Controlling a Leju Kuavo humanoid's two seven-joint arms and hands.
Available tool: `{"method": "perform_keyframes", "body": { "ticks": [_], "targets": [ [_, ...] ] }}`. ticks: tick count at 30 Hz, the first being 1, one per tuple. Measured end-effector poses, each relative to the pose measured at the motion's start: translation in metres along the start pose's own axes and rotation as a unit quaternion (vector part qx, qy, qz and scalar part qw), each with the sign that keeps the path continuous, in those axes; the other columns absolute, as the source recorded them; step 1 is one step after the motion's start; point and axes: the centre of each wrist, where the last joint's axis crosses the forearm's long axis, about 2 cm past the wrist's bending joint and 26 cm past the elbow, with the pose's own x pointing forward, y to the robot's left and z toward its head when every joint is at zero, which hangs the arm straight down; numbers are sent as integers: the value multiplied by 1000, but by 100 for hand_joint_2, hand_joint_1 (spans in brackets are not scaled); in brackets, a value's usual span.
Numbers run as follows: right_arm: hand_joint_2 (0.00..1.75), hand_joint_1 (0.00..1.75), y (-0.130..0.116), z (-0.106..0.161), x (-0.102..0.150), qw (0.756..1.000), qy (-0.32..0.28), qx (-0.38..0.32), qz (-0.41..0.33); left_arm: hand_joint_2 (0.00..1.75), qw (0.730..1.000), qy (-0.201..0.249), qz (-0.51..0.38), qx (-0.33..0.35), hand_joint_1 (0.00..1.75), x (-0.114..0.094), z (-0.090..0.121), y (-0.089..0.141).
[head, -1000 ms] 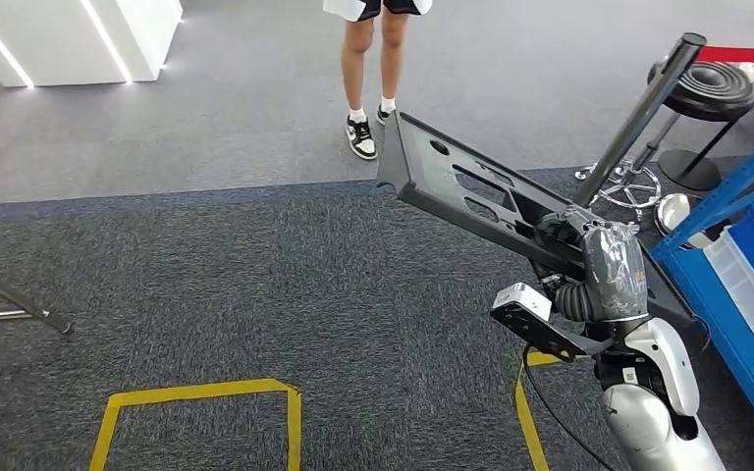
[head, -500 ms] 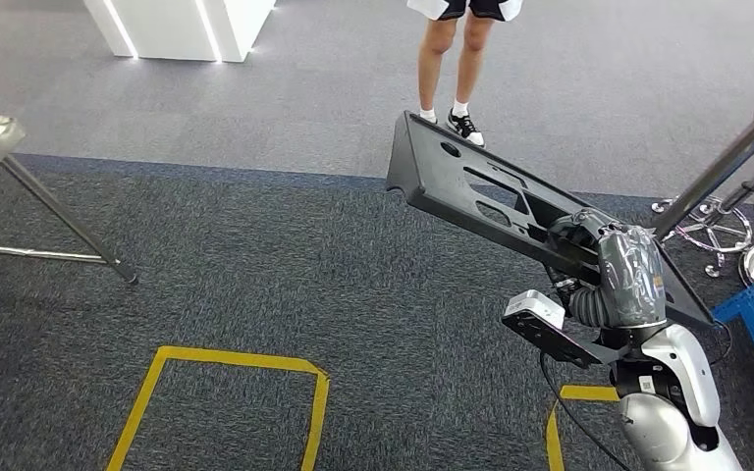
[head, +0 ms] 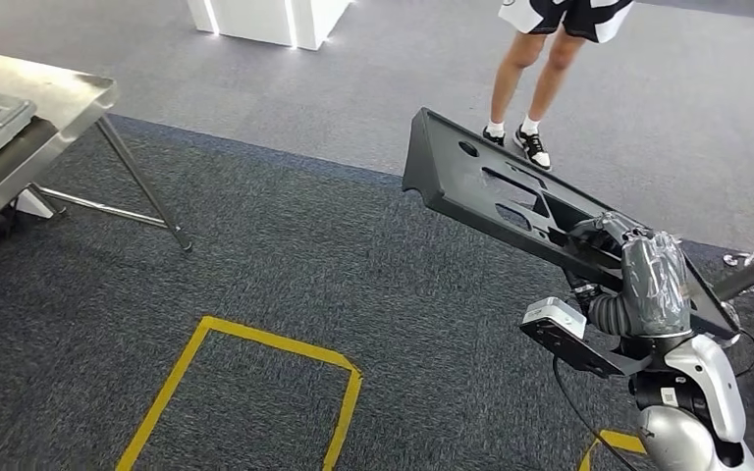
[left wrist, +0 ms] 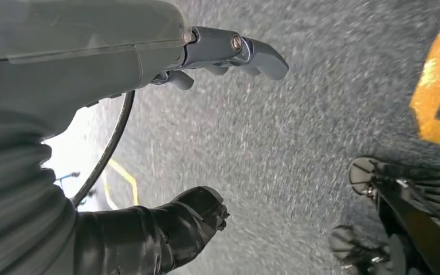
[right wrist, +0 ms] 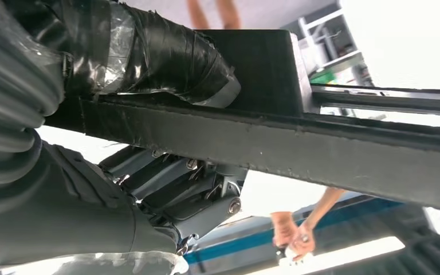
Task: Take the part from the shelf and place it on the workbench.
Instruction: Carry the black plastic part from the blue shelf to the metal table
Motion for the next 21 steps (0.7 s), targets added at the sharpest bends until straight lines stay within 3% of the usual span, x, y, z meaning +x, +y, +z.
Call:
{"method": "perform_keyframes", "body": {
  "ticks": [21],
  "targets": [
    [175,175,-8,0,-1,1000,-4,-12,7,175,1000,-2,-7,7,0,-3,0,1]
  ]
}}
